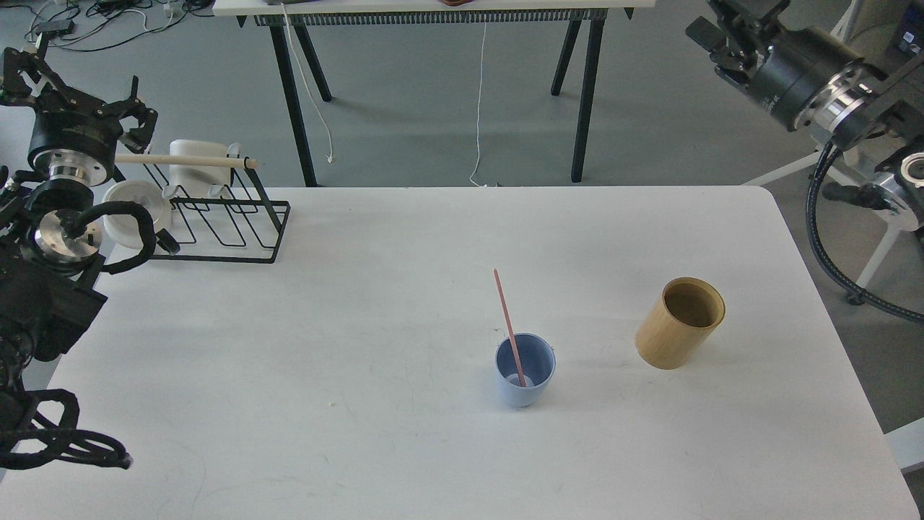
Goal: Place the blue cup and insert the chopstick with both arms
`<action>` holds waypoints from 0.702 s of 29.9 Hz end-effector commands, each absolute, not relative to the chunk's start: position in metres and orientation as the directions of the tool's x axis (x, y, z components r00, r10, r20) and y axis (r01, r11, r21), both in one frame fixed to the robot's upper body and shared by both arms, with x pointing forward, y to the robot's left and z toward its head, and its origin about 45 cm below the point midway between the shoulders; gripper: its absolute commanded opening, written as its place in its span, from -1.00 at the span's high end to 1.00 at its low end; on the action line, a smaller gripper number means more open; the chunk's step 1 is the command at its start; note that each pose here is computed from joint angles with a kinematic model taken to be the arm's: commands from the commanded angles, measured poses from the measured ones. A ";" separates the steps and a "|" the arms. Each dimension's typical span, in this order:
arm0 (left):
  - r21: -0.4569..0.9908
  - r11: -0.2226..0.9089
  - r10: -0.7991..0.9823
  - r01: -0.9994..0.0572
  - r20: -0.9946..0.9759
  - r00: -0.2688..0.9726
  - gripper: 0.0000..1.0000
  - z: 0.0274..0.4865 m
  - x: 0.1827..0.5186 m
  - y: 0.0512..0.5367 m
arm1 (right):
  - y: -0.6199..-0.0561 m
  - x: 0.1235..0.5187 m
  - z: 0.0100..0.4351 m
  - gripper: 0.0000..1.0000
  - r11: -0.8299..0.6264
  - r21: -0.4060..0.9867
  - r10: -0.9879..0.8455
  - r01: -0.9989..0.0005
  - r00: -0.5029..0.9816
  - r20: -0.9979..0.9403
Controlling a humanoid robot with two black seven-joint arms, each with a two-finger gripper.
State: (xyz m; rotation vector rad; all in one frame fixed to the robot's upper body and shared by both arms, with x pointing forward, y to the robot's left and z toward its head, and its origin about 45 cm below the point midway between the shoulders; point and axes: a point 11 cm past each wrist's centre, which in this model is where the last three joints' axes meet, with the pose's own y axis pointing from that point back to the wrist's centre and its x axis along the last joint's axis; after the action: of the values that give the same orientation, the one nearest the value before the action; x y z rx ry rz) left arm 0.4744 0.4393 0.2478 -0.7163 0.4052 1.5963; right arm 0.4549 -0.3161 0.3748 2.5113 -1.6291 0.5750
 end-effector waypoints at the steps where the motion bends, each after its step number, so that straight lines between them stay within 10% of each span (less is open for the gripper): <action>1: -0.143 -0.158 0.754 -0.977 -0.657 -0.025 -0.99 0.248 0.475 0.437 | -0.344 0.465 0.371 -0.99 -0.339 -0.153 -0.938 -0.928 0.322 0.128; 21: -0.141 -0.113 0.707 -0.984 -0.707 0.020 -0.99 0.237 0.486 0.395 | -0.393 0.473 0.302 -0.99 -0.082 -0.158 -0.740 -0.984 0.166 -0.651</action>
State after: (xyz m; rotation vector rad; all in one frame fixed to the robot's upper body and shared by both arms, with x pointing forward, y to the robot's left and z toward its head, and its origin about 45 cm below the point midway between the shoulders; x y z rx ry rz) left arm 0.4831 0.3982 0.2328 -0.7499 0.4792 1.5404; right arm 0.4757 -0.3906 0.3140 2.7591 -2.3851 -0.7577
